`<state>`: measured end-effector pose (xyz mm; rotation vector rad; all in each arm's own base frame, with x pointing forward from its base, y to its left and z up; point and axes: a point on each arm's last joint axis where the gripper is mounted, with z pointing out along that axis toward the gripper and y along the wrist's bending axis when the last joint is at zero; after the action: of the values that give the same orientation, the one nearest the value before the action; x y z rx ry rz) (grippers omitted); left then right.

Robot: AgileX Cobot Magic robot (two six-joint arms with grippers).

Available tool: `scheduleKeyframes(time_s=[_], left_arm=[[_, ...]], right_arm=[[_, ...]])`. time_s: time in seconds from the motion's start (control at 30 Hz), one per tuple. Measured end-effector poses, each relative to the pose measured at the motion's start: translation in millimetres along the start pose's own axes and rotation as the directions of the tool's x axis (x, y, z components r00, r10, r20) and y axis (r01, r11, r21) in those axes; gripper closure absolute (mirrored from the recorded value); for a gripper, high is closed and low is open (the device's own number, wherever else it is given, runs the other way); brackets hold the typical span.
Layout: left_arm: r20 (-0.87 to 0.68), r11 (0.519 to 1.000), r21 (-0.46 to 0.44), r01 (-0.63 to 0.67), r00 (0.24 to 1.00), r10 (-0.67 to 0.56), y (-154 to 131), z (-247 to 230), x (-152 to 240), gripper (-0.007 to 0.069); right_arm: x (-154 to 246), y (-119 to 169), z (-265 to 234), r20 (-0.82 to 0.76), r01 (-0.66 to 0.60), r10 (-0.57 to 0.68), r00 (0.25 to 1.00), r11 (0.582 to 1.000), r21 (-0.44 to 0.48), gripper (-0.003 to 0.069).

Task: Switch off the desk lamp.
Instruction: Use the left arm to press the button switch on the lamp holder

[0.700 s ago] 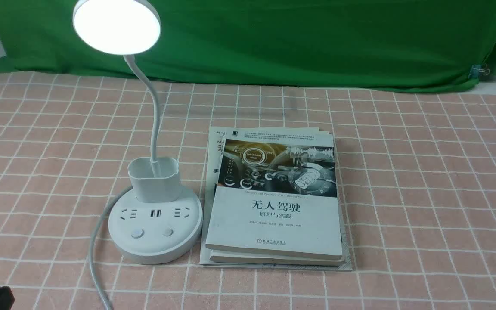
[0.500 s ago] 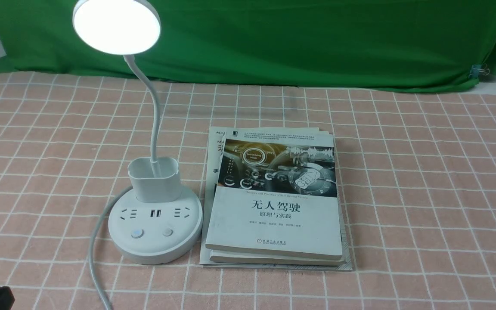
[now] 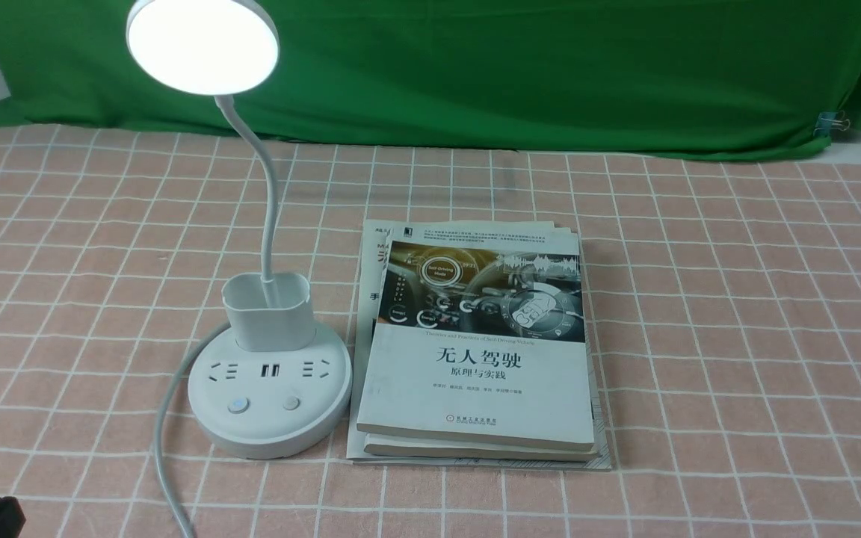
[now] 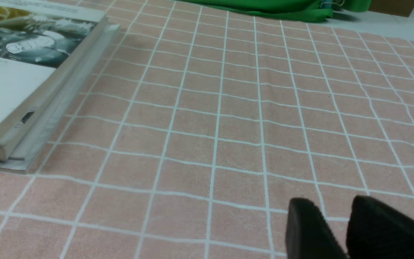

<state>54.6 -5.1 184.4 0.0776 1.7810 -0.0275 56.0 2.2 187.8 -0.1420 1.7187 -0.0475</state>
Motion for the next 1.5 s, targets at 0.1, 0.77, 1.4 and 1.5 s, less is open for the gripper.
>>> scheduleKeyframes(time_s=[0.1, 0.77, 1.4, 1.5], left_arm=[[0.022, 1.000, -0.003, 0.006, 1.000, -0.006, 0.2, 0.0, -2.0, 0.0622], [0.045, 0.841, 0.139, 0.522, 0.845, -0.532, -6.3, -4.5, -78.1, 0.0622], [-0.851, 0.952, 0.253, 0.174, 0.509, 0.133, -57.8, 142.8, -86.1, 0.0622], [-0.854, 0.943, 0.306, 0.133, 0.477, 0.209, -77.6, 160.5, -90.2, 0.0622]], right_arm=[[0.0, 0.0, 0.0, 0.000, 0.000, 0.000, 1.000, 1.000, 0.000, 0.0419], [0.0, 0.0, 0.0, 0.000, 0.000, 0.000, 1.000, 1.000, 0.000, 0.0419], [0.0, 0.0, 0.0, 0.000, 0.000, 0.000, 1.000, 1.000, 0.000, 0.0419], [0.0, 0.0, 0.0, 0.000, 0.000, 0.000, 1.000, 1.000, 0.000, 0.0419]])
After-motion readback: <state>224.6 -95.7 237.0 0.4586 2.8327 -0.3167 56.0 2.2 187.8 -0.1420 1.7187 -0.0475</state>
